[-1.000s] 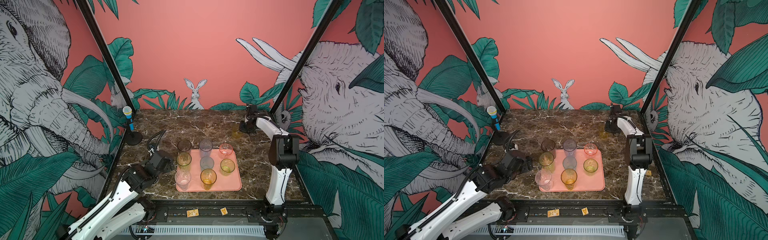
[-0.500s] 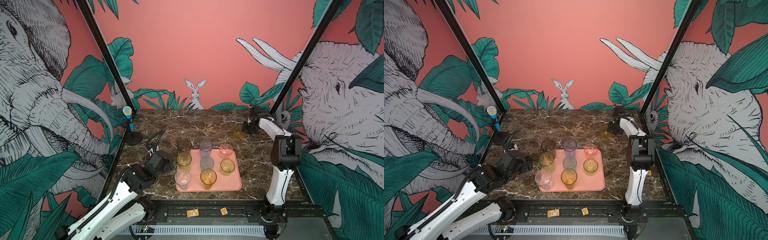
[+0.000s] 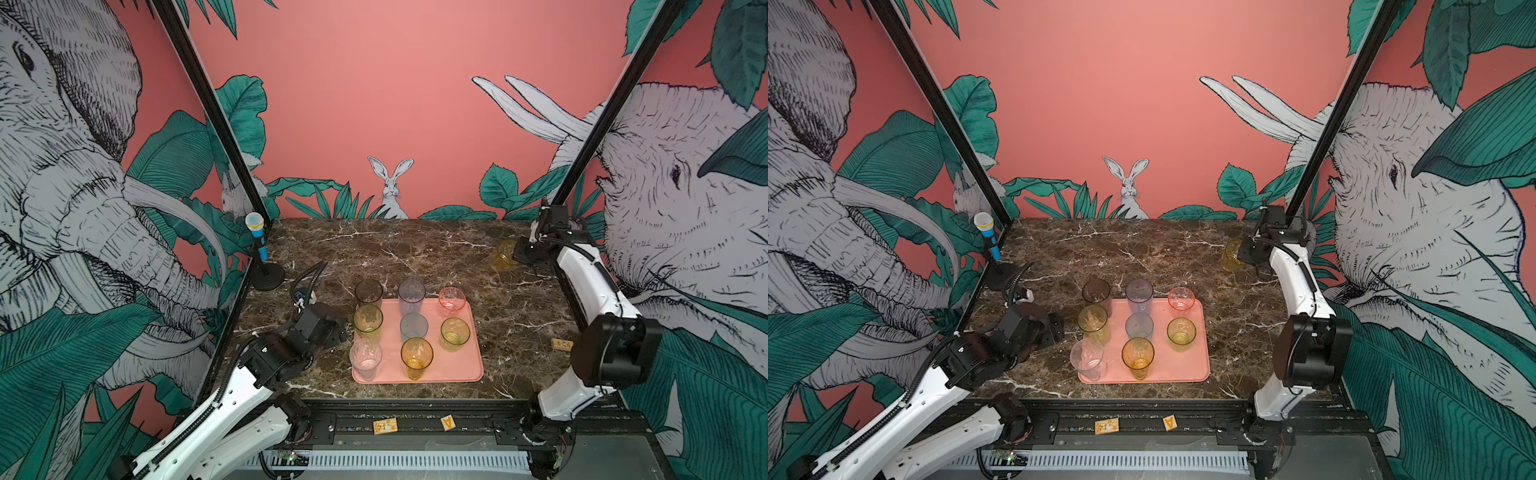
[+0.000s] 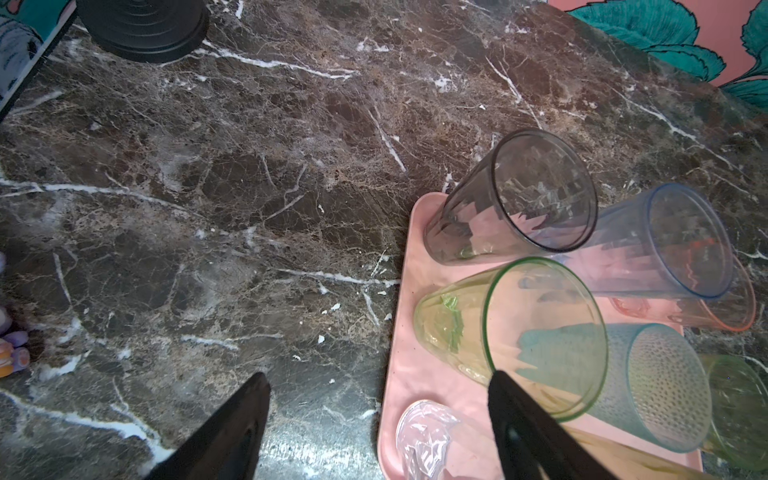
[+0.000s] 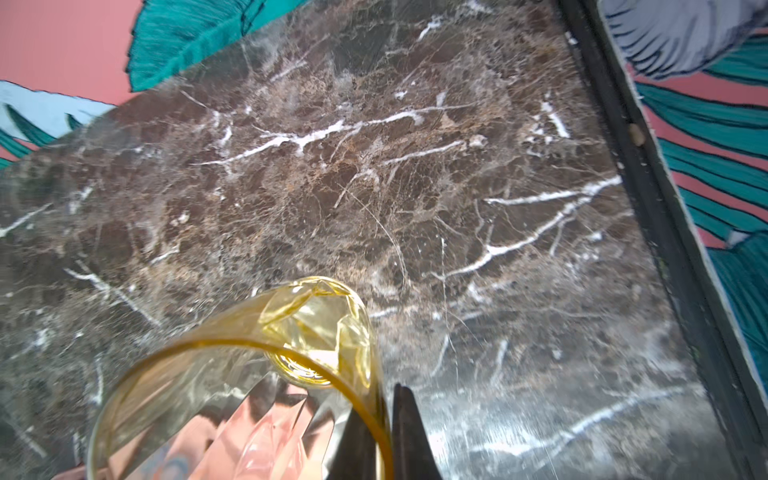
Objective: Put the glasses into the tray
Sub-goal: 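Lift the yellow glass with the right gripper toward the tray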
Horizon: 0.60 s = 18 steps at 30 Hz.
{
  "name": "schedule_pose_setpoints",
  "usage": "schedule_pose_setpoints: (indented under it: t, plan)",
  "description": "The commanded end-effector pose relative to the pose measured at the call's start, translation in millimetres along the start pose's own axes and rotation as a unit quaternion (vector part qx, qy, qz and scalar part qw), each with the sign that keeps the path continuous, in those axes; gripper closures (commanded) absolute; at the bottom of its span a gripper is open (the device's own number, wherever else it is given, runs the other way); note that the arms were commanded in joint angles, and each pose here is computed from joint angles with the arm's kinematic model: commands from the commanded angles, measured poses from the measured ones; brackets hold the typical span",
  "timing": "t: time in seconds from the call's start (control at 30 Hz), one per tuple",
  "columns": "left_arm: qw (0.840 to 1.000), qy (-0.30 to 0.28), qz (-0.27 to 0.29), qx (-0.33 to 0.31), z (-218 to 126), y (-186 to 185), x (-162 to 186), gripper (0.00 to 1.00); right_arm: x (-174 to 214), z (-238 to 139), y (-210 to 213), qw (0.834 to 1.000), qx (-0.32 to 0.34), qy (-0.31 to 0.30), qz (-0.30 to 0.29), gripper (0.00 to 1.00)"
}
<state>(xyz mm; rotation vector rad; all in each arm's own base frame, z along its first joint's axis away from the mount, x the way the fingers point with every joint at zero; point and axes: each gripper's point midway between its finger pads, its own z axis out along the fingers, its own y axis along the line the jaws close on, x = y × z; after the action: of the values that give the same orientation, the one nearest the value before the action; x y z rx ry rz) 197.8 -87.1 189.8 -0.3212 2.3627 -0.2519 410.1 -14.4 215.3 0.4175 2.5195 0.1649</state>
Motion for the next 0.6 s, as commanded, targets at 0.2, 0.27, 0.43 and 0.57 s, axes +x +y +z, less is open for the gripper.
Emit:
schedule_pose_setpoints:
  t: [0.2,0.27,0.43,0.57]
  plan:
    - [1.000,0.004,-0.007,-0.007,1,10,8,0.16,43,-66,-1,1.000,-0.030,-0.003,0.005,1.00]
    - [1.000,0.006,-0.011,0.000,2,8,9,0.16,52,-76,-1,0.999,-0.037,-0.005,0.010,1.00]
    - [1.000,0.012,-0.015,0.013,4,2,12,0.16,76,-96,-5,0.999,-0.038,0.003,0.013,1.00]
    - [1.000,0.013,-0.015,0.018,6,-1,11,0.16,95,-110,-12,0.999,-0.032,0.006,0.010,1.00]
